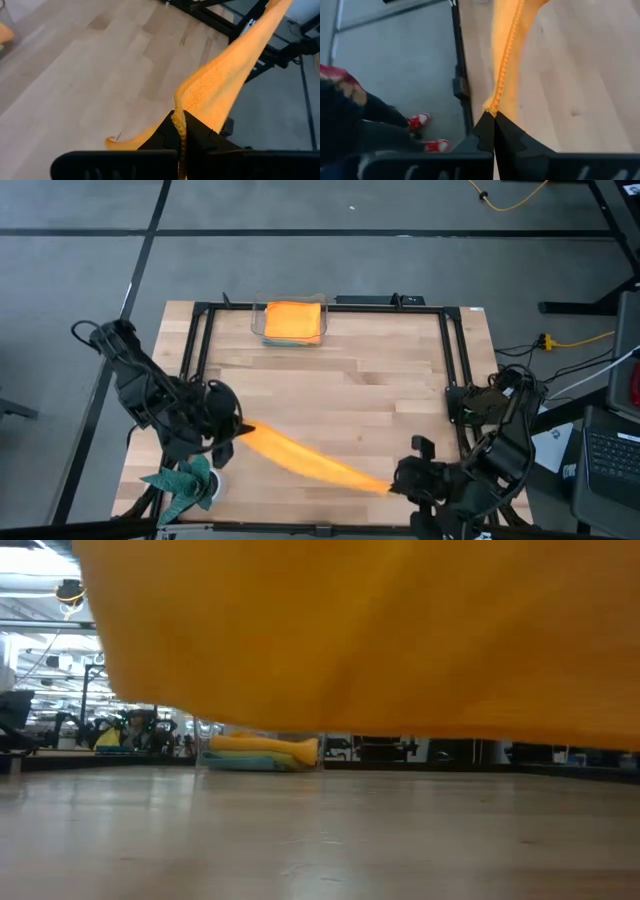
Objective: Fold microfiber towels
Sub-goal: Fold the orange microfiber cloth
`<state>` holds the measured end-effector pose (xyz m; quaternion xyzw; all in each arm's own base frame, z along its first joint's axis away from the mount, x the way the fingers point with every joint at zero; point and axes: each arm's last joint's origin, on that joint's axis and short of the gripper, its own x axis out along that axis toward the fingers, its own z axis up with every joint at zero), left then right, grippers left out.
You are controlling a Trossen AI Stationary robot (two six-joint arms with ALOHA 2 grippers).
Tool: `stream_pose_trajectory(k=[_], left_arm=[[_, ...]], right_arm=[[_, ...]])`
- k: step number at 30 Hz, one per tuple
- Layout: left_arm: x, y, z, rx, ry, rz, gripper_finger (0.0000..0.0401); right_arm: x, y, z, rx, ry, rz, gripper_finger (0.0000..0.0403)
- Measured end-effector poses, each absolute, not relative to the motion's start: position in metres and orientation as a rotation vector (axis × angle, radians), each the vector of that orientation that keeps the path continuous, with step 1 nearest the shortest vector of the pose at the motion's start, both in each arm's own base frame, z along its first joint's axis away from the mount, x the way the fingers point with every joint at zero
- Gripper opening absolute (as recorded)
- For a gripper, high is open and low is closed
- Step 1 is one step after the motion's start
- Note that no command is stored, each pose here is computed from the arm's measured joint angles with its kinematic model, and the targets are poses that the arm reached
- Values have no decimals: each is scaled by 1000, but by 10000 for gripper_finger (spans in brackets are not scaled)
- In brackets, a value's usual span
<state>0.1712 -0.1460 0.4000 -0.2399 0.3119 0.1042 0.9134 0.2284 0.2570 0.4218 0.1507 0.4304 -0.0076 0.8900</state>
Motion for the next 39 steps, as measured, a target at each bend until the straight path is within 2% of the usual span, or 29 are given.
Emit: stream_pose_trajectory(k=[4, 7, 12, 17, 24, 29, 35, 39], left_arm=[[178, -143, 398, -474, 598, 285, 0], [187, -136, 393, -442, 585, 370, 0], [210, -123, 351, -432, 659, 561, 0], [222, -95, 302, -324, 684, 779, 0], [229, -52, 281, -178, 523, 1053, 0], [232, -35, 281, -88, 527, 1120, 0], [237, -19, 278, -16, 605, 1159, 0], [240, -13, 273, -46, 670, 1151, 0]], right_arm=[[226, 248, 417, 196, 953, -45, 0], [228, 233, 413, 127, 1003, -135, 0], [246, 220, 401, 18, 1013, -179, 0], [267, 193, 371, -156, 1071, -302, 0], [296, 132, 317, -302, 1240, -526, 0], [303, 93, 281, -335, 1325, -683, 0], [312, 73, 254, -272, 1307, -730, 0], [316, 74, 250, -220, 1284, -709, 0]])
